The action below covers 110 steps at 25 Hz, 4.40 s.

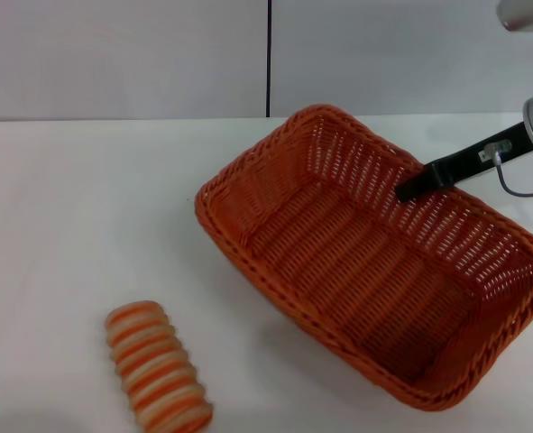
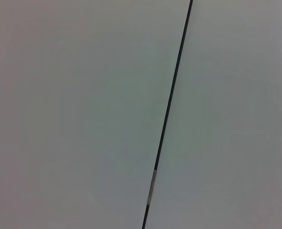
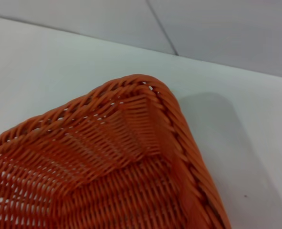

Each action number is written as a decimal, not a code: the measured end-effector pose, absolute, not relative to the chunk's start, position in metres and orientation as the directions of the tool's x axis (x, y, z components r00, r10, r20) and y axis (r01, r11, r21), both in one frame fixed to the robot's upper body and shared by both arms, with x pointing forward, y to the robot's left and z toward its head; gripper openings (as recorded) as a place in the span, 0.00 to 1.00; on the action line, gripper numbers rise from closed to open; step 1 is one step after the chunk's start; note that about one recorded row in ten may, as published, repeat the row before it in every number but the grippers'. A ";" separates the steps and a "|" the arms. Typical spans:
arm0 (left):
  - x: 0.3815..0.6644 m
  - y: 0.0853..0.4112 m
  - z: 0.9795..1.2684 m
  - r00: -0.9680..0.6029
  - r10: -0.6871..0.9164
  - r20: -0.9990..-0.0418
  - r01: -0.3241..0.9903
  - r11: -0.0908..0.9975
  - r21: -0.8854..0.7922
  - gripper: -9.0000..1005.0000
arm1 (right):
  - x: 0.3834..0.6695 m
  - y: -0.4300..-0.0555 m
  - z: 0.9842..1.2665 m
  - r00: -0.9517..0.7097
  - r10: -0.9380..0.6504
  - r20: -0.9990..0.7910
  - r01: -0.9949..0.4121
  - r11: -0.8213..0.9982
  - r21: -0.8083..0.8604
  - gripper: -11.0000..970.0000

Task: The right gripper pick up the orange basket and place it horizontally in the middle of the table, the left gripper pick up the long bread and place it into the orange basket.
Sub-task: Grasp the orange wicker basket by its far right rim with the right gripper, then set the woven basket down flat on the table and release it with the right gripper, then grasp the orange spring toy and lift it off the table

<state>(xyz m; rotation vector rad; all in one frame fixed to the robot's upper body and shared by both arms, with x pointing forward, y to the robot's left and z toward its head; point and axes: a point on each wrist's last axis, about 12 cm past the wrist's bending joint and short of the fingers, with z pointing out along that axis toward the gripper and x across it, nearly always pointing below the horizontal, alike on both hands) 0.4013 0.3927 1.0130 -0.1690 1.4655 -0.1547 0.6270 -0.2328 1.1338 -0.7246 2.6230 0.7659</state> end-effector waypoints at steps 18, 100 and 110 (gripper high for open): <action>0.352 0.404 1.013 0.123 -0.182 -0.975 -0.048 0.981 -0.189 0.74 | 0.644 -0.166 1.198 -0.238 -0.828 -0.508 -0.953 0.301 -0.044 0.16; 0.289 0.414 1.052 0.023 -0.182 -0.983 0.336 0.927 -0.164 0.75 | 0.540 -0.253 1.174 0.045 0.185 -0.982 -0.903 0.428 0.039 0.66; 0.322 0.430 1.078 -0.226 -0.100 -0.969 0.494 0.846 -0.202 0.75 | 0.503 -0.299 1.154 0.036 0.328 -0.944 -0.839 0.522 0.150 0.66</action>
